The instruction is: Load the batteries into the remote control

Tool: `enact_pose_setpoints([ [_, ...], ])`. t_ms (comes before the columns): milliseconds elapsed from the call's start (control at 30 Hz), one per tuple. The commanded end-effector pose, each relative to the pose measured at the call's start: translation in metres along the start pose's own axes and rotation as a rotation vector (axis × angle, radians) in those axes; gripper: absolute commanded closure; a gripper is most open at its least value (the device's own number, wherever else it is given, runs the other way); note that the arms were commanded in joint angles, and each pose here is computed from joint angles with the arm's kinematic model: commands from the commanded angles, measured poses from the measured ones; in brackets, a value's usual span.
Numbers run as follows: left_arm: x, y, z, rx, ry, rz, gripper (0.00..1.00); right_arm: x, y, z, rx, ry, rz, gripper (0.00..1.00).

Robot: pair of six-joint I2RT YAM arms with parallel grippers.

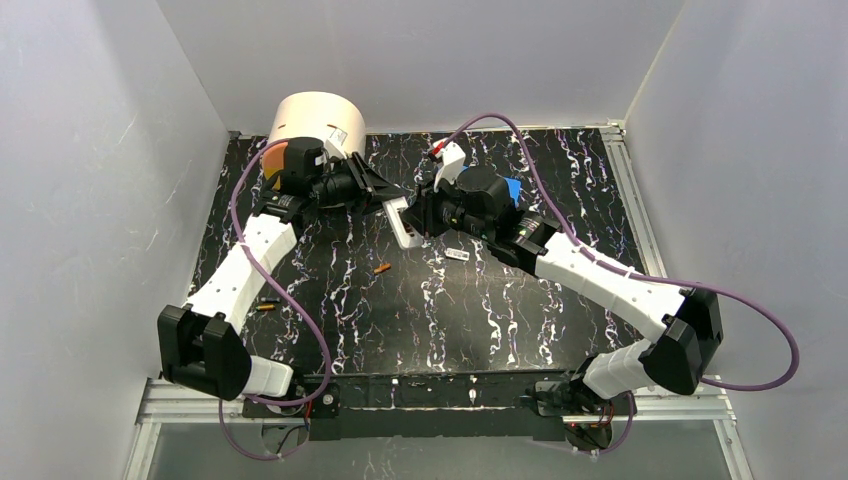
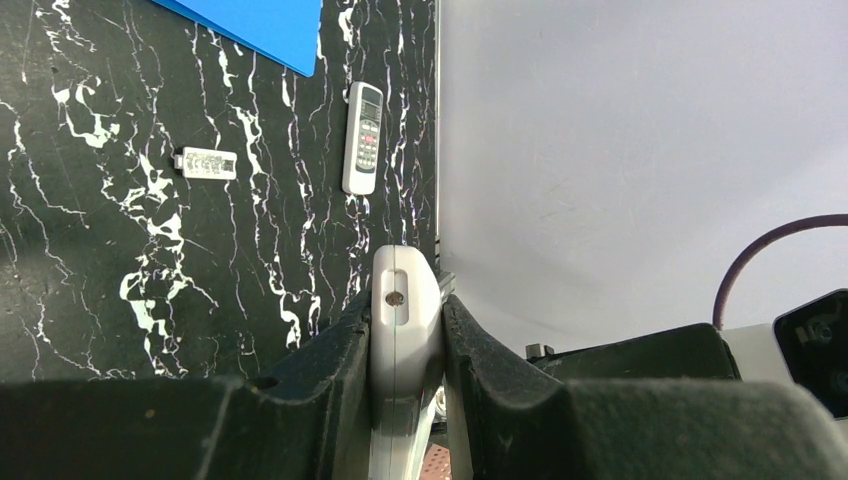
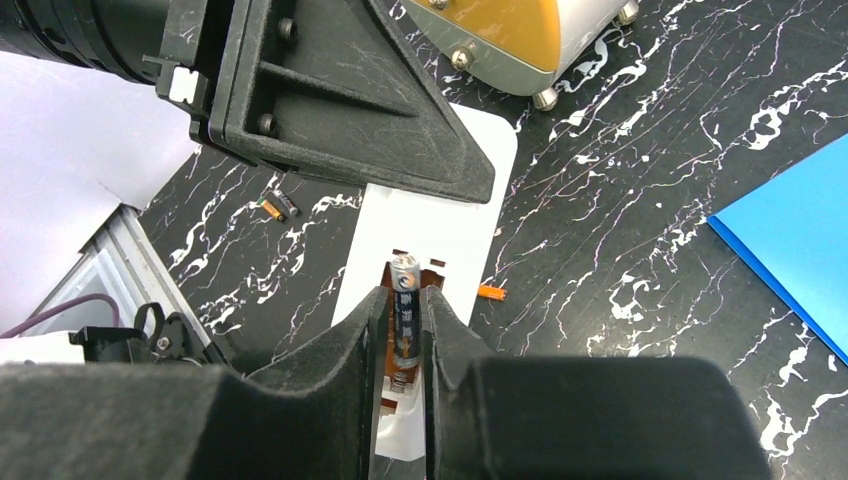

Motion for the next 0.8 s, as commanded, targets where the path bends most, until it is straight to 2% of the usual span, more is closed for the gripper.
enact_pose_setpoints([
  [0,-0.008,0.003,-0.023,0.035,0.052,0.019,1.0,-0.002,-0.002,-0.002,-0.016,0.008,-0.007,0.71],
  [267,-0.008,0.001,-0.02,0.054,0.032,0.012,1.0,-0.009,-0.019,0.006,0.038,-0.016,-0.054,0.62],
  [500,-0.007,-0.003,-0.022,0.075,0.041,-0.004,1.0,-0.026,-0.051,0.0,0.22,-0.031,-0.175,0.31],
  [767,-0.005,-0.008,-0.032,0.094,0.074,-0.018,1.0,-0.035,-0.066,-0.02,0.499,-0.065,-0.293,0.1],
])
Point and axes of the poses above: each gripper's point midway between its finger pads, its own x axis out along the fingers, its own z axis along the line the jaws close on, y = z × x, the point moved 2 cm from there along -x, back along the fingers, and after that the axes turned 8 degrees about -x, right-handed, at the moved point
